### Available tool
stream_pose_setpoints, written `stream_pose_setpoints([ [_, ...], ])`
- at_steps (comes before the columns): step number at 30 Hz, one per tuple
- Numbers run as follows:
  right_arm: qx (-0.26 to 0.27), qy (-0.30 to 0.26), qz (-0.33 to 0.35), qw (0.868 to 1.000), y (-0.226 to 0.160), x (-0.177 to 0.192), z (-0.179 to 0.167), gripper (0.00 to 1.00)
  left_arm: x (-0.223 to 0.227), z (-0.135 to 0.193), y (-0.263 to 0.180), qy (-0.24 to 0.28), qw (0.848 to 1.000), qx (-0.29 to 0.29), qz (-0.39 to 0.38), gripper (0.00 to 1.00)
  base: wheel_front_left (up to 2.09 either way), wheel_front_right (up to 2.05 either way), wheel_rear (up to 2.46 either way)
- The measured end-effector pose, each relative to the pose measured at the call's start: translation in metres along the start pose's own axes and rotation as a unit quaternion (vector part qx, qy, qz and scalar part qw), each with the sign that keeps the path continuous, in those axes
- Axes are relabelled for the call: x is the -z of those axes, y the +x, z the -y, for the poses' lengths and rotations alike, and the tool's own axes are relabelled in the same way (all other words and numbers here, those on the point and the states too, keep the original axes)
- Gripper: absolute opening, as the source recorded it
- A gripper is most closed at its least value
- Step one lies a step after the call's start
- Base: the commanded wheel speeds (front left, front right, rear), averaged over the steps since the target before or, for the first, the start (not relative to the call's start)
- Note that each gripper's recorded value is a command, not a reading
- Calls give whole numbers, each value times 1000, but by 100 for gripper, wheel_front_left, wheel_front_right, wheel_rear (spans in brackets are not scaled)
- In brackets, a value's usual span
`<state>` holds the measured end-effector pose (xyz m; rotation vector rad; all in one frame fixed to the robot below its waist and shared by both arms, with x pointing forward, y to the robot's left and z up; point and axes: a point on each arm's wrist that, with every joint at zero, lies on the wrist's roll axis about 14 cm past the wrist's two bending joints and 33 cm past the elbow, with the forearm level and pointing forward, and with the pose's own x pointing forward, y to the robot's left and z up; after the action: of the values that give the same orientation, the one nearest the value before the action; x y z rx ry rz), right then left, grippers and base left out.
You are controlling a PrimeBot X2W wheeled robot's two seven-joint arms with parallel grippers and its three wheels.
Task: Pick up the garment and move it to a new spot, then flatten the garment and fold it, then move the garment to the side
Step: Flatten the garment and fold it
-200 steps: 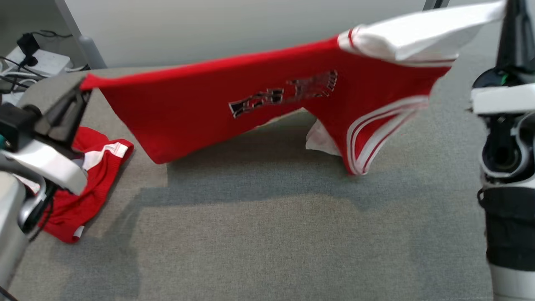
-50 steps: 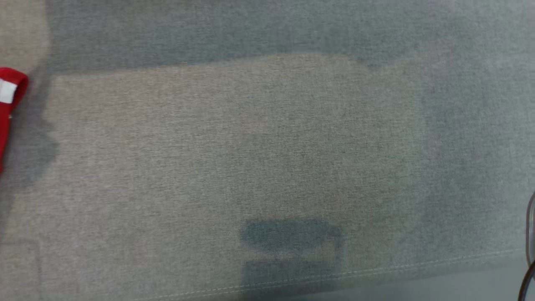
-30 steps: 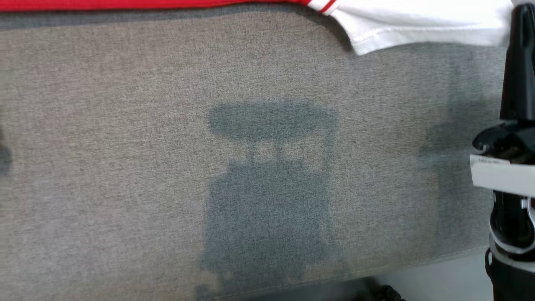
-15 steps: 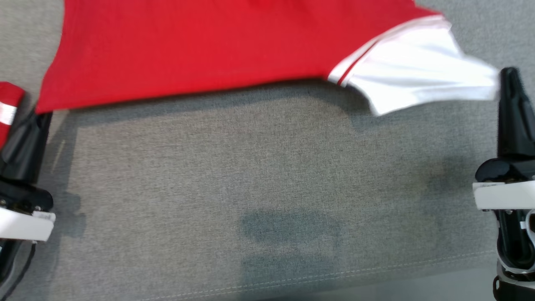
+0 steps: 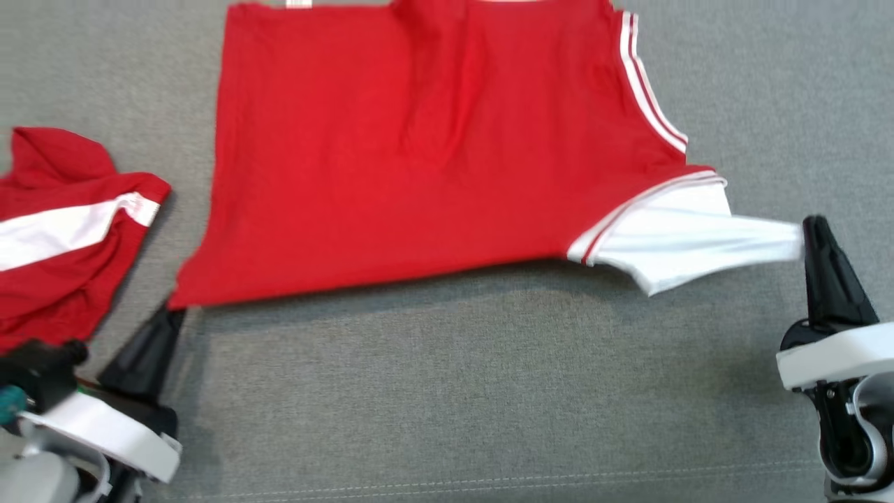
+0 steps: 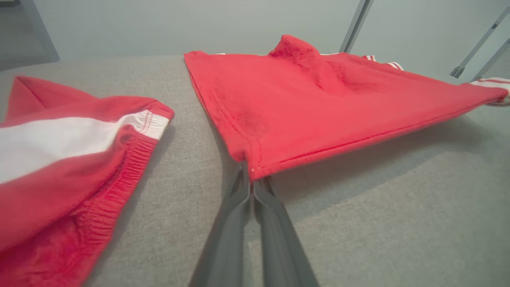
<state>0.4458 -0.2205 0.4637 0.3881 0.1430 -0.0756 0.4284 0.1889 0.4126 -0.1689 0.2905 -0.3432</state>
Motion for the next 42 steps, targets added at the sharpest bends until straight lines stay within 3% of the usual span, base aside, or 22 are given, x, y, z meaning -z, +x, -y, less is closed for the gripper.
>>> stream_pose_setpoints([
  [9,-5,5,-62,998,-29,20,-5,0,15,19,-27,12,1000,-2,-14,1,0,0,0],
  [10,-6,5,-68,998,-33,23,-5,0,16,19,-29,13,1000,-4,-16,14,0,0,0],
  [11,-9,4,-76,997,-36,26,-7,0,19,19,-31,11,1000,-6,-19,20,0,0,0],
  [13,-13,4,-89,996,-42,32,-10,0,24,21,-34,10,1000,-7,-24,12,0,0,0],
  [14,-12,4,-95,995,-46,35,-9,0,25,23,-35,11,1000,-6,-26,0,0,0,0],
  [22,-8,7,-116,993,-58,45,-6,0,32,27,-39,11,999,-9,-32,0,0,0,0],
  [23,-6,6,-118,993,-58,46,-5,18,32,28,-39,11,999,-9,-32,30,0,0,0],
  [24,-4,6,-120,993,-59,48,-4,77,32,28,-39,11,999,-9,-32,85,0,0,0],
  [25,-2,4,-124,992,-59,50,-3,100,32,27,-39,11,999,-9,-32,100,0,0,0],
  [31,30,-36,-123,991,-64,51,19,100,26,24,-38,10,1000,-18,-20,100,0,0,0],
  [42,16,-103,19,994,-64,-7,10,100,-4,18,-50,-11,997,-61,48,100,0,0,0],
])
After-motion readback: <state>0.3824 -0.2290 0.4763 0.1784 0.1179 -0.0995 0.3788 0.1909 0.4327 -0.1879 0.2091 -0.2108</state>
